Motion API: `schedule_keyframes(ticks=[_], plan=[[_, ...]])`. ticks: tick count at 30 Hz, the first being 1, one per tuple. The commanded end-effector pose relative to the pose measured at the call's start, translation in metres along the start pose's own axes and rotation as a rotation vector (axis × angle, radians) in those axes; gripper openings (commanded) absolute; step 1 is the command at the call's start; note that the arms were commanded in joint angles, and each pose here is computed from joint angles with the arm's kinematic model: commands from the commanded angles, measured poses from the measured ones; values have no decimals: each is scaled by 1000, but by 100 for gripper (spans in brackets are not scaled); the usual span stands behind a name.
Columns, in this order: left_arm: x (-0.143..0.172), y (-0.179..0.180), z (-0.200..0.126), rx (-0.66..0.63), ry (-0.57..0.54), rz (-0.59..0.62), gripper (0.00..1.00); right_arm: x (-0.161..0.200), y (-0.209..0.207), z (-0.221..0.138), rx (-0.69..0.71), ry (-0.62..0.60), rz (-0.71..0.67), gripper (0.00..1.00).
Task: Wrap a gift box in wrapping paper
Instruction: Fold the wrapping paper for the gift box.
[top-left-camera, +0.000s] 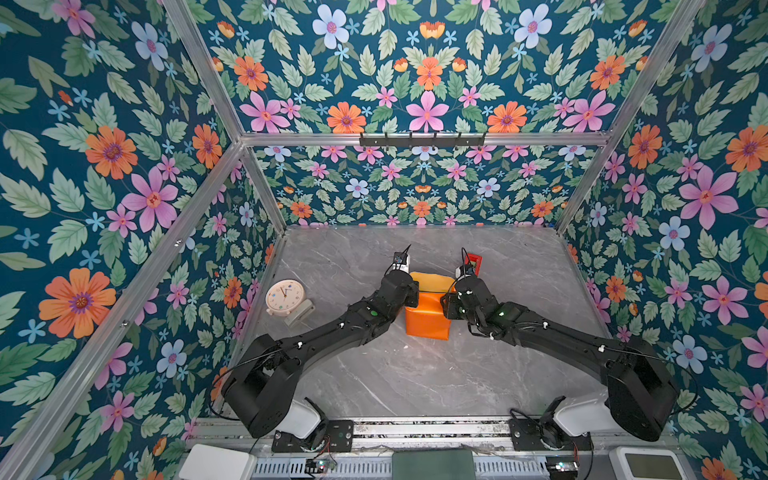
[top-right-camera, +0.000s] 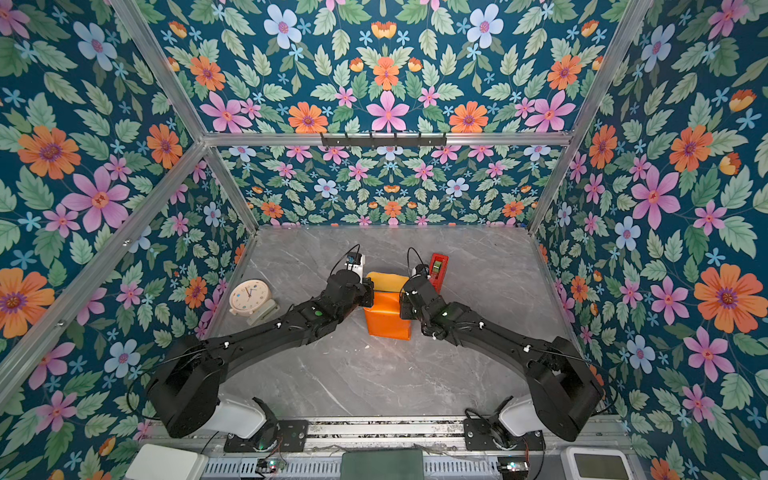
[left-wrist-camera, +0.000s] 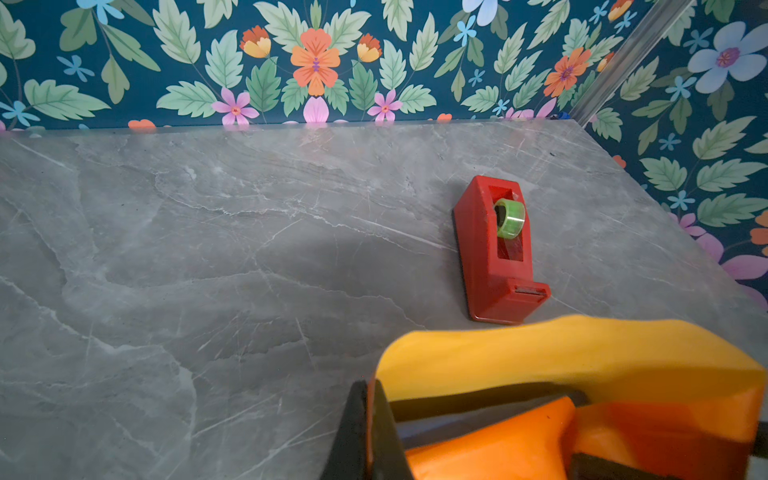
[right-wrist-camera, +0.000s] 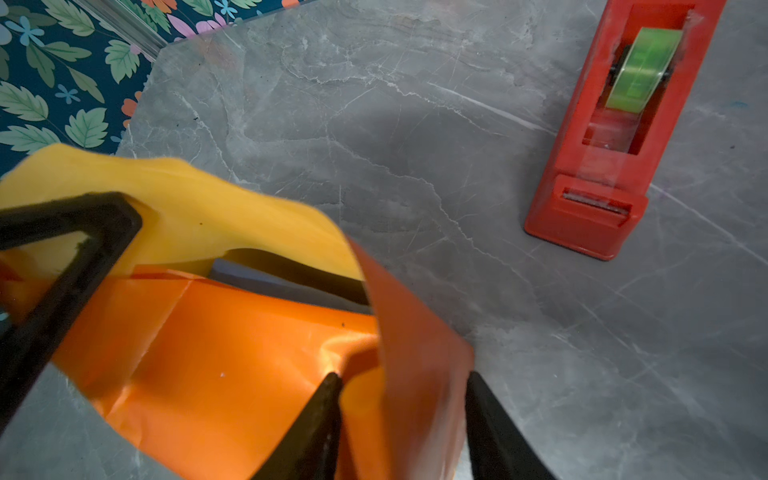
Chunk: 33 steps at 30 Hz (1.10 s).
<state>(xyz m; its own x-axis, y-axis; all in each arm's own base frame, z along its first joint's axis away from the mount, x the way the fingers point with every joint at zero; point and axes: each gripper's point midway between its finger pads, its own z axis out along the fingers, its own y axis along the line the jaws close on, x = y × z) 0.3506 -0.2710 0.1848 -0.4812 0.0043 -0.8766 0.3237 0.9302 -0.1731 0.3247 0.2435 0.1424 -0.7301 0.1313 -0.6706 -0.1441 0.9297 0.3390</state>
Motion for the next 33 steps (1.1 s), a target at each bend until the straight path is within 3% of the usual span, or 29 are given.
schedule_keyframes(ticks=[1,5,8,18,25,33], plan=[[2,2,-10,19,-5,-11,45,9,-8,-2,37,41,-30,49],[13,-3,-24,132,15,-66,73,8,-6,-3,31,43,-34,49],[24,-8,-24,177,47,-70,82,6,-6,-4,28,39,-37,50],[36,6,-4,87,80,-47,77,-6,4,-16,-2,23,-66,53],[57,13,1,66,130,-31,75,-20,20,-54,-110,20,-95,59],[61,14,0,67,136,-27,74,-13,-18,-73,-162,100,16,59]])
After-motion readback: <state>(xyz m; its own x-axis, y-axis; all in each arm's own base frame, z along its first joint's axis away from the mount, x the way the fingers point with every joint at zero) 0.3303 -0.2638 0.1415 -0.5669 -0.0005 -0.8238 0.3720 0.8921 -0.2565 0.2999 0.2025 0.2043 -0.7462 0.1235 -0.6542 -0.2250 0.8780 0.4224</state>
